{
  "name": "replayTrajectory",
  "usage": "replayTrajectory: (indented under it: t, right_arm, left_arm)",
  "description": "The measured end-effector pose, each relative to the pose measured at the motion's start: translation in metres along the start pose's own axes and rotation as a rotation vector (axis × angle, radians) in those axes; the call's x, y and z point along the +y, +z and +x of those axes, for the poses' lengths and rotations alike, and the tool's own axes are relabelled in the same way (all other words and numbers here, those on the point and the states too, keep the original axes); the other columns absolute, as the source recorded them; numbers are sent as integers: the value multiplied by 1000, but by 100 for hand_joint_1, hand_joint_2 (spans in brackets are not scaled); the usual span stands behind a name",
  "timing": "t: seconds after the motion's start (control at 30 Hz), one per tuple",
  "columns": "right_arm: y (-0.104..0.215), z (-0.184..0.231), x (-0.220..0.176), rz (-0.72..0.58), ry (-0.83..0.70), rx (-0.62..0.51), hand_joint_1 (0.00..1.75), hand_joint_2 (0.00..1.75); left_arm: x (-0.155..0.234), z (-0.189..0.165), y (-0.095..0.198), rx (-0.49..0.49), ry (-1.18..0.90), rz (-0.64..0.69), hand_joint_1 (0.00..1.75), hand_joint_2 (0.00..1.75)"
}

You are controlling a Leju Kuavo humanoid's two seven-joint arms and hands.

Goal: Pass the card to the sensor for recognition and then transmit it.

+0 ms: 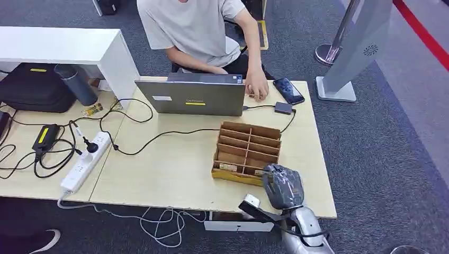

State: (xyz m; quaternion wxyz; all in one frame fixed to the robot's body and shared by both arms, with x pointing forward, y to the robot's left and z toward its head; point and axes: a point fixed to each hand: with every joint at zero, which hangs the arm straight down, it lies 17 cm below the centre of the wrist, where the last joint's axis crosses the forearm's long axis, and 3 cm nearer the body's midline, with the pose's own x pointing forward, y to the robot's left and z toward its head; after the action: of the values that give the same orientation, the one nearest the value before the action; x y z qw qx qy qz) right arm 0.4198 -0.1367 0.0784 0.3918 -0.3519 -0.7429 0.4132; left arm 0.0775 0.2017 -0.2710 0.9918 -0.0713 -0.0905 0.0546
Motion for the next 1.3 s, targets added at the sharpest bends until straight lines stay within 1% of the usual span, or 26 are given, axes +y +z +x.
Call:
replayTrajectory:
  t: [0.23,0.5,0.8,0.87,1.0,1.13,1.17,1.2,1.3]
  right_arm:
    - [4,-3,-1,-3,-7,11,175,175]
    - [3,-15,-5,-11,0,46,175,175]
    - [-22,-32,-41,-86,36,49,175,175]
    - [-30,-36,-51,-94,10,55,175,175]
    - [-52,-44,-56,-23,-130,64,175,175]
    - [-83,-48,-63,107,-275,42,175,175]
    - [-90,-48,-62,164,-321,30,175,175]
    - [-99,-48,-68,190,-349,16,175,175]
    - [-139,-53,-111,142,-337,-8,175,175]
  left_arm:
    - [5,2,-1,-18,-21,27,0,175]
    - [6,-3,-1,15,-4,31,0,175]
    - [6,-5,-1,25,-14,25,0,175]
    - [5,-5,-1,26,-16,24,0,175]
    - [4,-5,0,26,-21,15,0,175]
    - [5,-5,0,27,-15,12,0,175]
    - [6,-5,0,27,-15,10,0,175]
    - [6,-5,0,27,-15,10,0,175]
    - [8,-5,0,29,-19,11,0,175]
